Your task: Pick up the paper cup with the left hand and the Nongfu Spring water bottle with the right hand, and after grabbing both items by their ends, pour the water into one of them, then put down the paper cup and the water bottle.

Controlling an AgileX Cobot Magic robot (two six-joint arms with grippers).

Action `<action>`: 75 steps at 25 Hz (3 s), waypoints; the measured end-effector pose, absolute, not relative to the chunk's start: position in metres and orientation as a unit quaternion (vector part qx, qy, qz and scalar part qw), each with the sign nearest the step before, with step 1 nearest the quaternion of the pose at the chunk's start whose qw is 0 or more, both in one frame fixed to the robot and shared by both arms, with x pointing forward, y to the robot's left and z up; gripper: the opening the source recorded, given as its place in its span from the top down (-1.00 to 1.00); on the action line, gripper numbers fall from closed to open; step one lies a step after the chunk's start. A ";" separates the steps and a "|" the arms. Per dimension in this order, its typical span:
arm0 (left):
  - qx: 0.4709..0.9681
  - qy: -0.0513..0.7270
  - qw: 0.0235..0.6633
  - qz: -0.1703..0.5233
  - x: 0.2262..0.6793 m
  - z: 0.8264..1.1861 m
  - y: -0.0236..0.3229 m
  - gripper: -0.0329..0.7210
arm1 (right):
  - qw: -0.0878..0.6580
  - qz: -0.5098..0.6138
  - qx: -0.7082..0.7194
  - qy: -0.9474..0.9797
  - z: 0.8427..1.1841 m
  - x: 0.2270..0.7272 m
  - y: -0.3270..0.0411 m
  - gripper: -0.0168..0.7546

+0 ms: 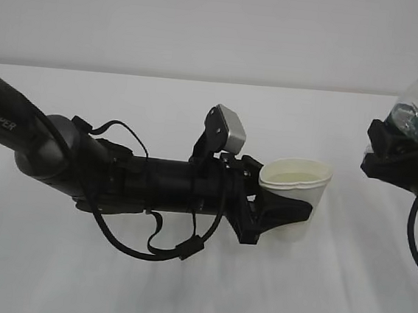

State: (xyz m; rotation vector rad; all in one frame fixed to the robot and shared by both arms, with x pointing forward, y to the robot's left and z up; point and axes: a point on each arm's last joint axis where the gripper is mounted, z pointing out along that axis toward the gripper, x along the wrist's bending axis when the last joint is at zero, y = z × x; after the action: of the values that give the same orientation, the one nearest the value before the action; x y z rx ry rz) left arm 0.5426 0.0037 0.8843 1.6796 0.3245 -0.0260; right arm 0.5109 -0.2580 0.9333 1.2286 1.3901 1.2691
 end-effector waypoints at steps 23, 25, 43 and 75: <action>0.740 0.146 0.656 -0.009 0.545 0.884 0.006 -0.17 | 0.415 0.478 0.533 0.561 0.886 0.555 -0.256 -0.09; 0.740 0.147 0.656 -0.008 0.545 0.884 0.007 -0.17 | 0.415 0.479 0.533 0.561 0.884 0.560 -0.255 -0.09; 0.740 0.147 0.656 -0.008 0.546 0.884 0.007 -0.17 | 0.406 0.467 0.541 0.569 0.861 0.573 -0.253 -0.09; 0.739 0.147 0.657 -0.008 0.546 0.885 0.007 -0.17 | 0.381 0.446 0.547 0.597 0.840 0.558 -0.253 -0.09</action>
State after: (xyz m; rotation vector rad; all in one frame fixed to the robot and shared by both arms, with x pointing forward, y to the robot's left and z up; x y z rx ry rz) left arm 0.5457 0.0071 0.8846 1.6749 0.3322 -0.0190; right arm 0.5575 -0.2528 0.8396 1.3967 1.5225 1.1393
